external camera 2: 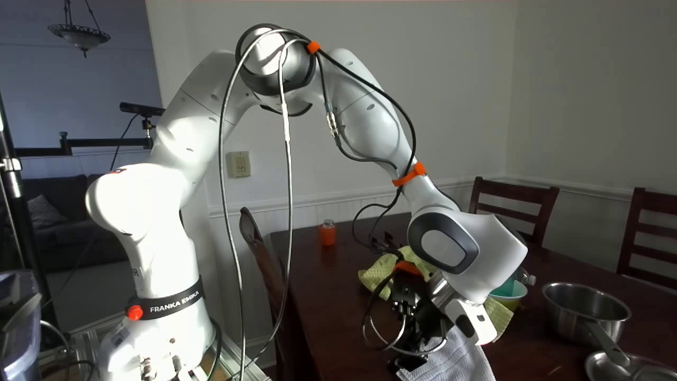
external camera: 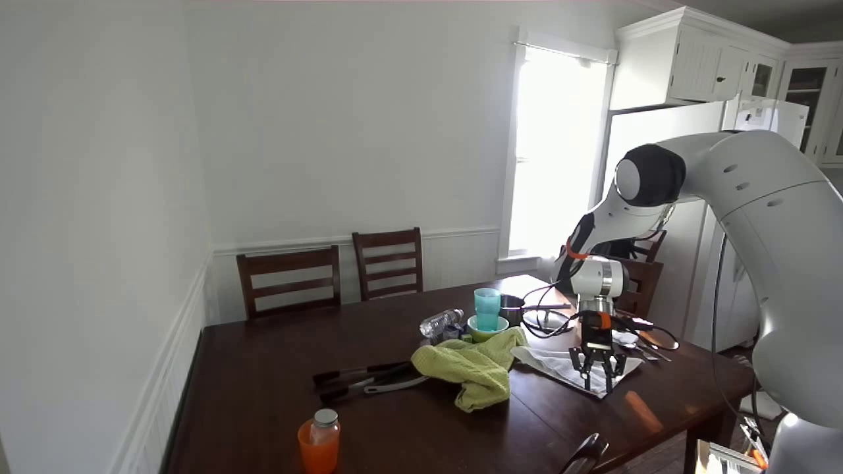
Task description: Unfold the white napkin
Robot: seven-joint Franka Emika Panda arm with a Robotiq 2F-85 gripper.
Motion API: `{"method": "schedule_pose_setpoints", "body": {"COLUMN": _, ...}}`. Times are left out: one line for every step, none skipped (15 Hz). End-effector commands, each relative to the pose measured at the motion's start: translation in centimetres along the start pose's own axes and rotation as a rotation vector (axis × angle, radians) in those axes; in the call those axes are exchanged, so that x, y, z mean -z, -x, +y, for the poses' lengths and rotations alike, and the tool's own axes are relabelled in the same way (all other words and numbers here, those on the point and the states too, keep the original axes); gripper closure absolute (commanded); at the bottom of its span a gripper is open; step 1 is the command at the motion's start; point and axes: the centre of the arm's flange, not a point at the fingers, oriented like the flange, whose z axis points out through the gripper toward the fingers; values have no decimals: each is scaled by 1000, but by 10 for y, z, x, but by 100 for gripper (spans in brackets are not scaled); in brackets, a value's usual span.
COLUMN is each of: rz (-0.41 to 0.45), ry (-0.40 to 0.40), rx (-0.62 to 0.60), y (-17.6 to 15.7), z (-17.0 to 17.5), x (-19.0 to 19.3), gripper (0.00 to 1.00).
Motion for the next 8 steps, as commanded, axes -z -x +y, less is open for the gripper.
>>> {"method": "schedule_pose_setpoints", "body": {"rz": 19, "ry": -49, "rx": -26, "y": -4, "z": -1, "x": 1, "gripper": 68}}
{"method": "schedule_pose_setpoints", "body": {"rz": 23, "ry": -53, "rx": -28, "y": -4, "z": -1, "x": 1, "gripper": 74}}
{"method": "schedule_pose_setpoints", "body": {"rz": 25, "ry": -57, "rx": -30, "y": -5, "z": -1, "x": 1, "gripper": 77}}
{"method": "schedule_pose_setpoints", "body": {"rz": 29, "ry": -57, "rx": -33, "y": -5, "z": -1, "x": 1, "gripper": 80}}
{"method": "schedule_pose_setpoints", "body": {"rz": 30, "ry": -55, "rx": -34, "y": -5, "z": -1, "x": 1, "gripper": 77}}
{"method": "schedule_pose_setpoints", "body": {"rz": 33, "ry": -51, "rx": -36, "y": -6, "z": -1, "x": 1, "gripper": 76}}
{"method": "schedule_pose_setpoints", "body": {"rz": 36, "ry": -49, "rx": -37, "y": -6, "z": -1, "x": 1, "gripper": 73}}
{"method": "schedule_pose_setpoints", "body": {"rz": 38, "ry": -48, "rx": -37, "y": -6, "z": 0, "x": 2, "gripper": 77}}
